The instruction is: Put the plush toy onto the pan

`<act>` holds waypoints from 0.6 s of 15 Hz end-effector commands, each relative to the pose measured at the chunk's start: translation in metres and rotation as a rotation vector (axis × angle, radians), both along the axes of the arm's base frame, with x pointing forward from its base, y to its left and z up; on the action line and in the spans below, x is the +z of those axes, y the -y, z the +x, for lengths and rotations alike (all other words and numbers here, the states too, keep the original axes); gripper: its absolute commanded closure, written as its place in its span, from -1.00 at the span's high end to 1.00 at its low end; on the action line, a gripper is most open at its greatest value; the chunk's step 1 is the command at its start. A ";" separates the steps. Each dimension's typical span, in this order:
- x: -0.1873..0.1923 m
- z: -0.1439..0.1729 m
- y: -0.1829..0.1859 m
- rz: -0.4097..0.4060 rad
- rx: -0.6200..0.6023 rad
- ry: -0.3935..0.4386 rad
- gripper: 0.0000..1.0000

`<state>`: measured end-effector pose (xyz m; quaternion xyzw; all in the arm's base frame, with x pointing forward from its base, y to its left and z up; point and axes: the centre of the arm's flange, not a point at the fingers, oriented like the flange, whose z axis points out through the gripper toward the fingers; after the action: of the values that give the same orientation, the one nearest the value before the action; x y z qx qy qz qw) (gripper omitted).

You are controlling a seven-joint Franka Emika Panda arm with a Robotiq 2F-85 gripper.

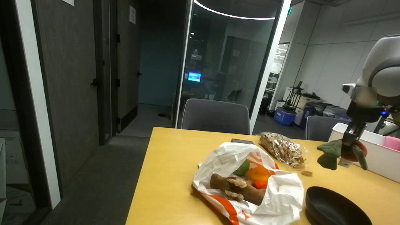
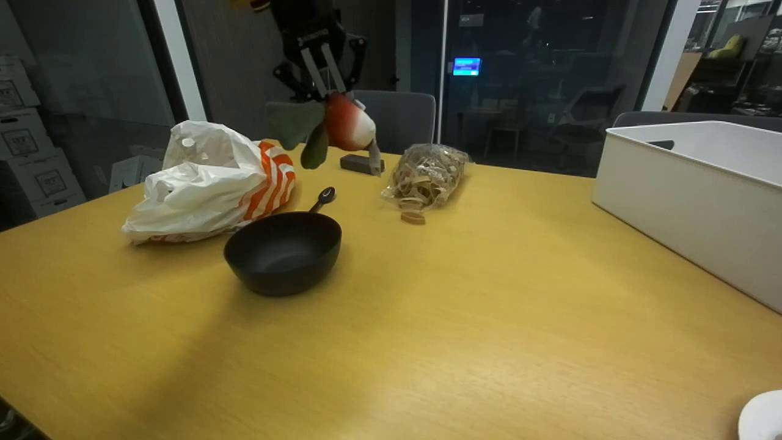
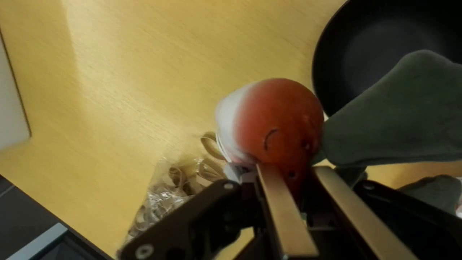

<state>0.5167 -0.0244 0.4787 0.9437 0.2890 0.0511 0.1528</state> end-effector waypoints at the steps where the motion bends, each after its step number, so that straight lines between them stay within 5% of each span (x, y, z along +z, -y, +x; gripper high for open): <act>1: -0.008 -0.037 -0.025 0.001 0.098 -0.036 -0.82; 9: -0.086 -0.047 -0.053 -0.017 0.143 -0.200 -0.82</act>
<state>0.4704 0.0239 0.4063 0.9240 0.3589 -0.0213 0.1306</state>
